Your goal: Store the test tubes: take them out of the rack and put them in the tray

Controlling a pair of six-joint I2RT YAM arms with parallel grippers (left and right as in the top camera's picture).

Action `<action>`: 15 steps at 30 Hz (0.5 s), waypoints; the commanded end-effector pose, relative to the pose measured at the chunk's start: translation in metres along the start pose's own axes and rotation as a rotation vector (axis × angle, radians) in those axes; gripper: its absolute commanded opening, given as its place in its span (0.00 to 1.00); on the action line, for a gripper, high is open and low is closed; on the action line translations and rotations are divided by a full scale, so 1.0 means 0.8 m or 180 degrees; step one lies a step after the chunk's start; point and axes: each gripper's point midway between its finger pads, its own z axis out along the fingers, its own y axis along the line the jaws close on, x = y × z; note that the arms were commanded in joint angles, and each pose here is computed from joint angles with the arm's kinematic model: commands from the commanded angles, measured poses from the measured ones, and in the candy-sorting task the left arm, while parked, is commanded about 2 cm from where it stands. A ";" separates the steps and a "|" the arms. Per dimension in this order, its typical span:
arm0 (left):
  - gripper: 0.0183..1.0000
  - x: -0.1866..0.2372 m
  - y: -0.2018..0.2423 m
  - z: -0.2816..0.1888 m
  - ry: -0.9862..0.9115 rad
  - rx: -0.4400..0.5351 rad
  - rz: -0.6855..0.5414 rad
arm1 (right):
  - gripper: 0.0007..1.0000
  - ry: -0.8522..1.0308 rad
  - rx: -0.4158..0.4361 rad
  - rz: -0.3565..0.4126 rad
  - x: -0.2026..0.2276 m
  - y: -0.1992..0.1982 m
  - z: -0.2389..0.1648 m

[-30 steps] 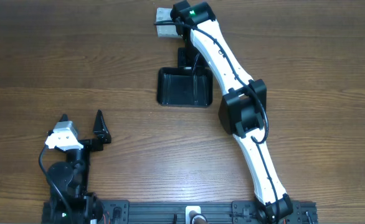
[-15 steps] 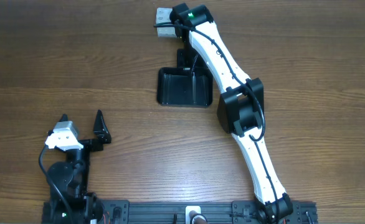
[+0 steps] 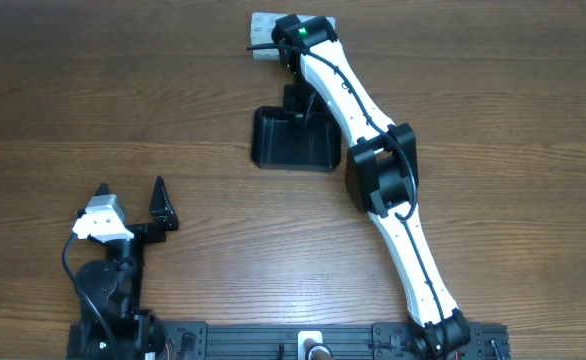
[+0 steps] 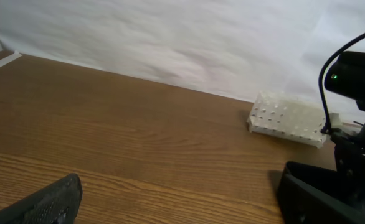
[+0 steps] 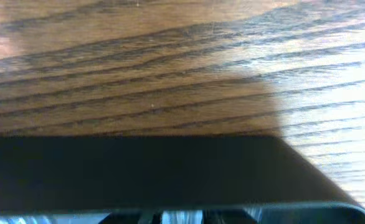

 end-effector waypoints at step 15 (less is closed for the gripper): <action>1.00 0.003 -0.001 0.000 0.0013 0.0027 0.0046 | 0.39 -0.0053 -0.0053 -0.0044 0.022 0.005 -0.054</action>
